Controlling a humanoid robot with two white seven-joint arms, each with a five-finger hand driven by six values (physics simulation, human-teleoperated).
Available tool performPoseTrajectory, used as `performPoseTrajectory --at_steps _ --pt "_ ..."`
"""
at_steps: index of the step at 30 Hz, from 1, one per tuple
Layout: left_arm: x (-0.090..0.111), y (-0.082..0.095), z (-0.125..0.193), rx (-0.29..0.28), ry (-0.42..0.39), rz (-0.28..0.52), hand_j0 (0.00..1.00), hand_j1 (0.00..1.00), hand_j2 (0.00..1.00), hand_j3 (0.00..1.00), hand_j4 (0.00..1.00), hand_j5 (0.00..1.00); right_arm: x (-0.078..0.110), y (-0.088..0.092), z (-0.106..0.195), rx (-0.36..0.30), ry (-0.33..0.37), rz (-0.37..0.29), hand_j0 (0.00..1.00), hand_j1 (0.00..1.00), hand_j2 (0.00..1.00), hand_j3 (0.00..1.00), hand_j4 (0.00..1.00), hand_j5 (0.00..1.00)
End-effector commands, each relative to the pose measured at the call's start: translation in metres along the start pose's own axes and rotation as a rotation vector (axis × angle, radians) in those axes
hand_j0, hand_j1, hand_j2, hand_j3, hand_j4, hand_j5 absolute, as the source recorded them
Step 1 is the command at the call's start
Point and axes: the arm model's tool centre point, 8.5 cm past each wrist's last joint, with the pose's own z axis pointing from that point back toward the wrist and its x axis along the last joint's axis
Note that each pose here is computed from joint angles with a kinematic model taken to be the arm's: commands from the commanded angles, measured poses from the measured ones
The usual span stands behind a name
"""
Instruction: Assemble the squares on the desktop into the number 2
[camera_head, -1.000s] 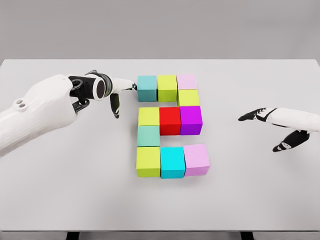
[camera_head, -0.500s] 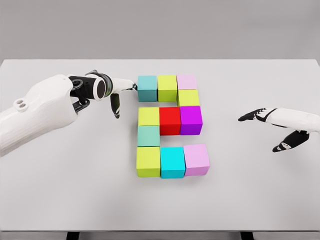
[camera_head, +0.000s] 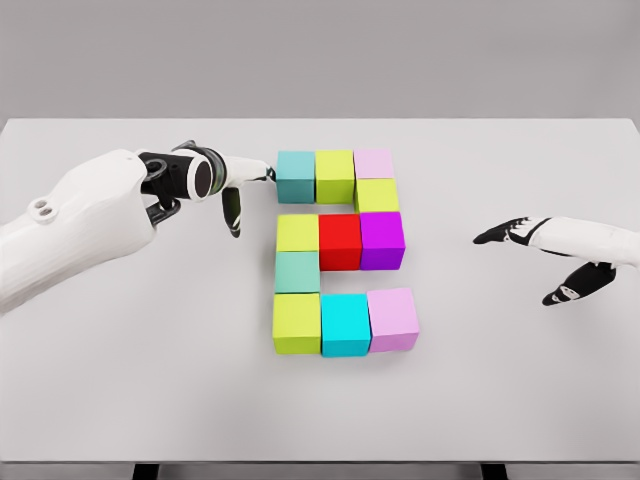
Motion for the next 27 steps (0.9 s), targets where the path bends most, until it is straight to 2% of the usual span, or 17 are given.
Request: performPoseTrajectory --at_steps 1,13,17,19,20,21,22,23,24,26,27 --pt "0.002 0.0 0.002 0.005 -0.008 -0.008 1.0 1.0 1.0 1.0 1.0 1.0 0.0 -0.001 0.0 -0.004 -0.001 -0.005 1.0 1.0 1.0 1.0 1.0 1.0" --pt "-0.001 0.001 0.003 0.007 -0.004 -0.006 1.0 1.0 1.0 1.0 1.0 1.0 0.001 -0.001 0.0 -0.004 -0.003 -0.004 1.0 1.0 1.0 1.0 1.0 1.0" --pt "-0.032 0.007 0.011 0.022 0.046 0.023 1.0 1.0 1.0 1.0 1.0 1.0 0.001 -0.001 0.0 -0.004 -0.002 -0.004 1.0 1.0 1.0 1.0 1.0 1.0" --pt "-0.057 0.019 0.022 0.051 0.063 0.088 1.0 1.0 1.0 1.0 1.0 1.0 -0.002 -0.001 0.002 -0.006 0.006 -0.007 1.0 1.0 1.0 1.0 1.0 1.0" --pt "-0.073 0.029 0.04 0.082 0.053 0.124 1.0 1.0 1.0 1.0 1.0 1.0 -0.002 -0.001 0.002 -0.006 0.007 -0.008 1.0 1.0 1.0 1.0 1.0 1.0" --pt "-0.08 0.036 0.054 0.103 -0.022 0.098 1.0 1.0 1.0 1.0 1.0 1.0 -0.002 -0.001 0.002 -0.006 0.007 -0.008 1.0 1.0 1.0 1.0 1.0 1.0" --pt "-0.087 0.047 0.078 0.145 -0.165 0.034 1.0 1.0 1.0 1.0 1.0 1.0 -0.001 -0.001 0.002 -0.006 0.005 -0.006 1.0 1.0 1.0 1.0 1.0 1.0" --pt "-0.088 0.05 0.09 0.163 -0.251 -0.012 1.0 1.0 1.0 1.0 1.0 1.0 -0.001 -0.001 0.002 -0.006 0.005 -0.006 1.0 1.0 1.0 1.0 1.0 1.0" --pt "-0.093 0.052 0.115 0.195 -0.42 -0.11 1.0 1.0 1.0 1.0 1.0 1.0 -0.001 -0.001 0.002 -0.006 0.005 -0.006 1.0 1.0 1.0 1.0 1.0 1.0" --pt "-0.099 0.044 0.166 0.266 -0.764 -0.333 1.0 1.0 1.0 1.0 1.0 1.0 0.0 -0.001 0.002 -0.005 0.002 -0.005 1.0 1.0 1.0 1.0 1.0 1.0" --pt "-0.105 0.04 0.176 0.279 -0.82 -0.354 1.0 1.0 1.0 1.0 1.0 1.0 0.0 -0.001 0.002 -0.005 0.002 -0.005 1.0 1.0 1.0 1.0 1.0 1.0"
